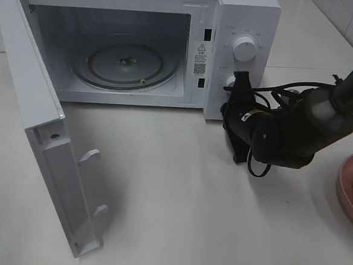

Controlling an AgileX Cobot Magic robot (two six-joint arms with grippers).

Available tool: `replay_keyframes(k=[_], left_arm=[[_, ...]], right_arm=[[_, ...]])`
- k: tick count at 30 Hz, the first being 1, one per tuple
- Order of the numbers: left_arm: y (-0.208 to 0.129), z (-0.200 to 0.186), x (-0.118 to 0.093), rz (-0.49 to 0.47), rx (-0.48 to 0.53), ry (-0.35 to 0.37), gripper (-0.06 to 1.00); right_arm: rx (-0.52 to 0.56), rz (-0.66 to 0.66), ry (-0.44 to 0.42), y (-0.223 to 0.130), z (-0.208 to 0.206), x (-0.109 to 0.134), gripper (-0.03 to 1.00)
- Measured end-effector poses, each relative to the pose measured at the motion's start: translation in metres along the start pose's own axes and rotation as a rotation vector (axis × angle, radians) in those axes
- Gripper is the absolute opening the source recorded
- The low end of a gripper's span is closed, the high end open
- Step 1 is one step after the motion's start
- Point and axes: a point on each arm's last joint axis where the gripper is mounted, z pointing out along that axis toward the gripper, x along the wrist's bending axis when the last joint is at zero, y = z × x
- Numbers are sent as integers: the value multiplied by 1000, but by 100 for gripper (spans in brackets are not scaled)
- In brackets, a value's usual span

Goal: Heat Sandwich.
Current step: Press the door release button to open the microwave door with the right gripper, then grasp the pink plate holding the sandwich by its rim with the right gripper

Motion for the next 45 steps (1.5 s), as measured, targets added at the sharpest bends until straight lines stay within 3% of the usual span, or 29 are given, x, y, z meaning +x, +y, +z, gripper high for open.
replay_keyframes(k=[17,29,34,38,39,43,44,45], left_arm=[[0,0,0,0,0,0,99],[0,0,0,0,0,0,99],[0,0,0,0,0,0,99],[0,0,0,0,0,0,99],[0,0,0,0,0,0,99],[0,0,0,0,0,0,99],[0,0,0,0,0,0,99],[0,0,0,0,0,0,99]], right_arm=[[23,3,-10,3,-27,10,1],[96,-103,-154,3,-55,13,3],[174,-261,-225,0,-69,20,4],[305,-510,-313,-3,-86,23,6],[305,-510,-313,-3,-86,23,6],[472,-849,-344,-6,-104,25,7],[472,-849,-344,-6,-104,25,7],[541,-1009,-336,-6,-110,26,8]])
